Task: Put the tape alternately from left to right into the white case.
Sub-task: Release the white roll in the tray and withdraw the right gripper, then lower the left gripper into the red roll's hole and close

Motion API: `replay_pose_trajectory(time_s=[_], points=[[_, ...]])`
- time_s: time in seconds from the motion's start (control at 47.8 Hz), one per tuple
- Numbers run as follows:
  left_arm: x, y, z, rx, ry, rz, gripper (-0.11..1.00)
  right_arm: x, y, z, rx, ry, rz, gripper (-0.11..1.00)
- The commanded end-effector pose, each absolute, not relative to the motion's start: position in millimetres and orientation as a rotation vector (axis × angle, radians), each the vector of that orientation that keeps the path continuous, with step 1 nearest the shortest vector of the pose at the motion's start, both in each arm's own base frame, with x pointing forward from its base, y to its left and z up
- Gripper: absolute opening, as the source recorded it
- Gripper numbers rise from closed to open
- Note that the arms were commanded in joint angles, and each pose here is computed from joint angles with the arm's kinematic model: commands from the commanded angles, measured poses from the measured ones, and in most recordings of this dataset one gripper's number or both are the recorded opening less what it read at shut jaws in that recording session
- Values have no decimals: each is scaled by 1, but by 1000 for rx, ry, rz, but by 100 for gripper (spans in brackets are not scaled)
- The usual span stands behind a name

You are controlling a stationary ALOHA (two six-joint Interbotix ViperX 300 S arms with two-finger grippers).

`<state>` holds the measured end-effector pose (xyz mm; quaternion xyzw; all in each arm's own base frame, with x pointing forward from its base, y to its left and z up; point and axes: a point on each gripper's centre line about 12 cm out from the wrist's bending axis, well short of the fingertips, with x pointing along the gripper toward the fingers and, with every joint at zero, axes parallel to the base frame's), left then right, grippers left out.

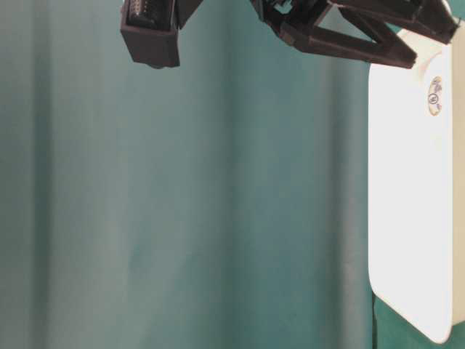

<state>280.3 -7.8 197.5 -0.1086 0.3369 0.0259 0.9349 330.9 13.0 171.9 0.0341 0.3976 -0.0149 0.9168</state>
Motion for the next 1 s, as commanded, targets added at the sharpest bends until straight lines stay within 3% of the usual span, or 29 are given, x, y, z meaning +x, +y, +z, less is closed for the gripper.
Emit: replay_pose_trajectory(time_s=[0.0,0.586,0.983], points=[[284,-14,203,-223,673,33,60,334,13,181,73,780,-26,74],[297,-53,176,-325,789,-9,60,337,14,176,72,788,-23,74],[286,-36,155,-332,845,50,59,338,17,177,71,778,-15,74]])
